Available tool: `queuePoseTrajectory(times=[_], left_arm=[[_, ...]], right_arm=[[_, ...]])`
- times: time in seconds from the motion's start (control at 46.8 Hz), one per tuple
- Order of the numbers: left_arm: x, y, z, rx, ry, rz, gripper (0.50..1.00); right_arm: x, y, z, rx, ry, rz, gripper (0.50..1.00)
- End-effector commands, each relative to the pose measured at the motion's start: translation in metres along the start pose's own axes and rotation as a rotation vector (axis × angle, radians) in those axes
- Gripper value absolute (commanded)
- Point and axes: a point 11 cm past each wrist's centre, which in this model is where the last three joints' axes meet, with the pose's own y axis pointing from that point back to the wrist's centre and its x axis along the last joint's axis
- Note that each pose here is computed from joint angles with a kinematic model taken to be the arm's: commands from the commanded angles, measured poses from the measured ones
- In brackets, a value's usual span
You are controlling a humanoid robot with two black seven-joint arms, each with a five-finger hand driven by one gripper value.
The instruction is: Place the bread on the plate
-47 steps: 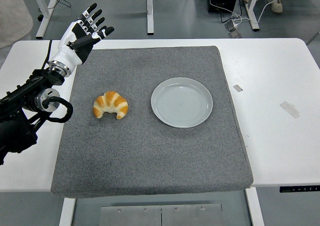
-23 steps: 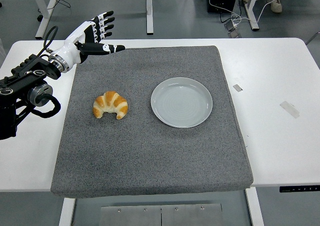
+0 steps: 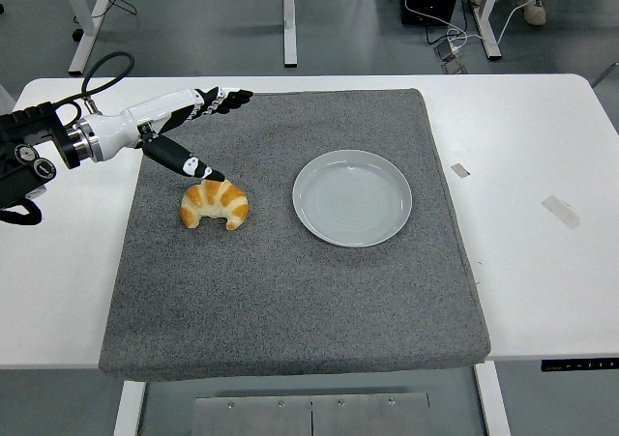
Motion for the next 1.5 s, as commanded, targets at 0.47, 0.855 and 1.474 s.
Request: queuePoseTrajectory(times=[0.47,0.855,1.474], left_arm=[[-0.004,0.015,-0.013,0.109,-0.226,-0.158,0.940],[-0.022,-0.008,-0.004,0.063,-0.295,-0.185,0.933],[-0.038,-0.001,-0.024,0.109,-0.342,-0.211,0.904]], right_arm=[[-0.001,0.000,0.000,0.000,-0.001,-0.001,1.000],[0.000,0.000,0.000,0.000,0.001,0.000,1.000],[0.000,0.000,0.000,0.000,0.001,0.000,1.000]])
